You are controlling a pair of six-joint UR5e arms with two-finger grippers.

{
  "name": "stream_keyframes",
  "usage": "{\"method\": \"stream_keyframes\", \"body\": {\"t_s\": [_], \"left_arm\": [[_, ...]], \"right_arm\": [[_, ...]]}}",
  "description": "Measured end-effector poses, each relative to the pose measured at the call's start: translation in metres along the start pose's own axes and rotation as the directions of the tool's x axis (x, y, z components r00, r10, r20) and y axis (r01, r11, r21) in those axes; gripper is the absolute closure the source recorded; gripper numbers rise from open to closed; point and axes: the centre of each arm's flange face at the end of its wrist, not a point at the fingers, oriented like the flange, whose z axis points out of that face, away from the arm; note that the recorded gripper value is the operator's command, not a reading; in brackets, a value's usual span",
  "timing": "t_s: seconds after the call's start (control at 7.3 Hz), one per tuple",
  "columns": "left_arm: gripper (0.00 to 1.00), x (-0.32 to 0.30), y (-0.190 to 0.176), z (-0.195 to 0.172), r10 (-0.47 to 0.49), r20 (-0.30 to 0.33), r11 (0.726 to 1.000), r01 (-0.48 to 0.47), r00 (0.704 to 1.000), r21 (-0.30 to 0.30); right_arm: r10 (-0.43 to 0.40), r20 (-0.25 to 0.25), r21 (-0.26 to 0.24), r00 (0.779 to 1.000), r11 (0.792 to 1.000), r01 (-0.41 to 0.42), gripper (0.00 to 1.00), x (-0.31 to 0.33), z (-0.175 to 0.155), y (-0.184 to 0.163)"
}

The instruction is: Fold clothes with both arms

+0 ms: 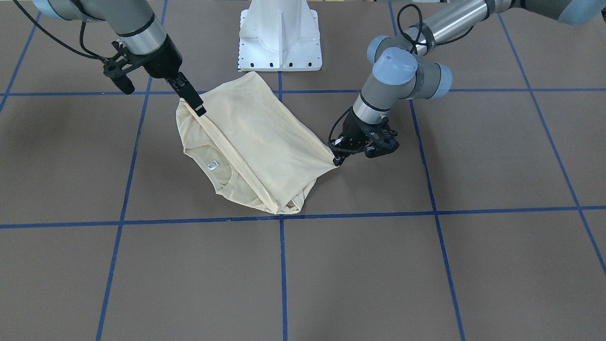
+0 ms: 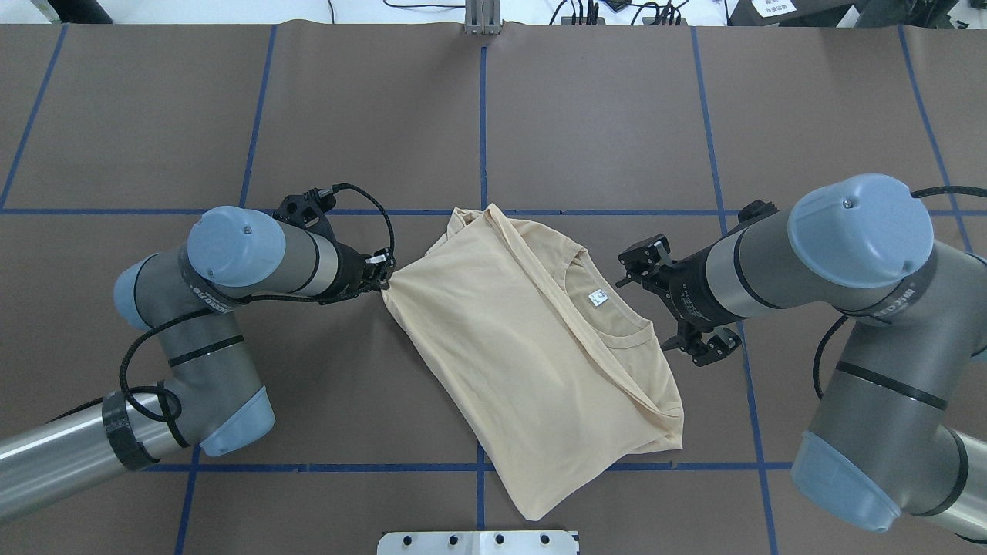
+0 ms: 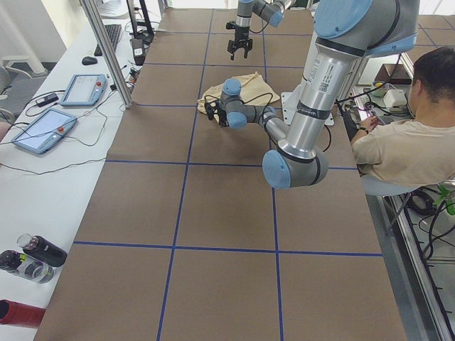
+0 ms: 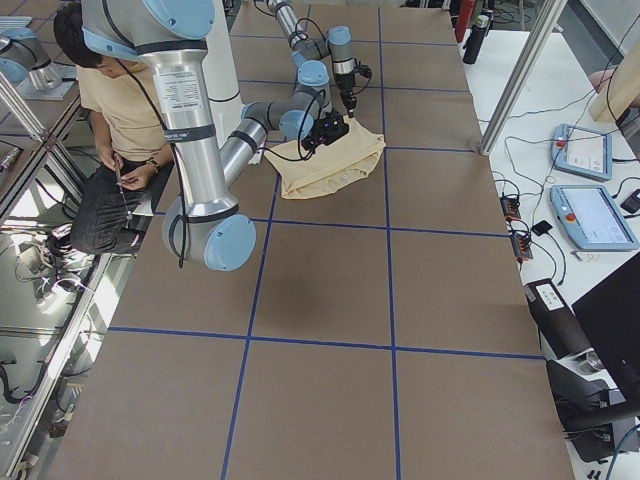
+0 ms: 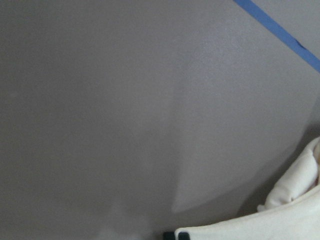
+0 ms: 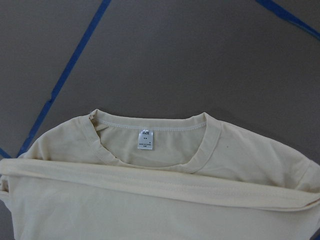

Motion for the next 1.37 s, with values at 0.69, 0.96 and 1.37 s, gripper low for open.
{"method": "stream_keyframes", "body": {"t_s": [0.69,0.96,1.37], "left_arm": [[0.49,0.075,-0.137,0.019,0.111,-0.051,0.980,-0.101,0.993,0.170],[0.51,0.081,-0.148,0.007,0.114,-0.070,0.978,-0.100,0.991,0.182],[0.51,0.026,-0.136,-0.044,0.127,-0.114,0.984,-0.111,0.985,0.138]], "right_arm": [[-0.022,0.046,0.011,0.999,1.000,0.022,0.00,-0.032,0.010,0.021],[-0.061,0.087,0.038,0.994,0.998,0.058,0.01,-0.038,0.025,0.053],[-0.236,0.090,0.064,0.968,0.971,0.231,0.19,-0.025,0.051,0.114]]}}
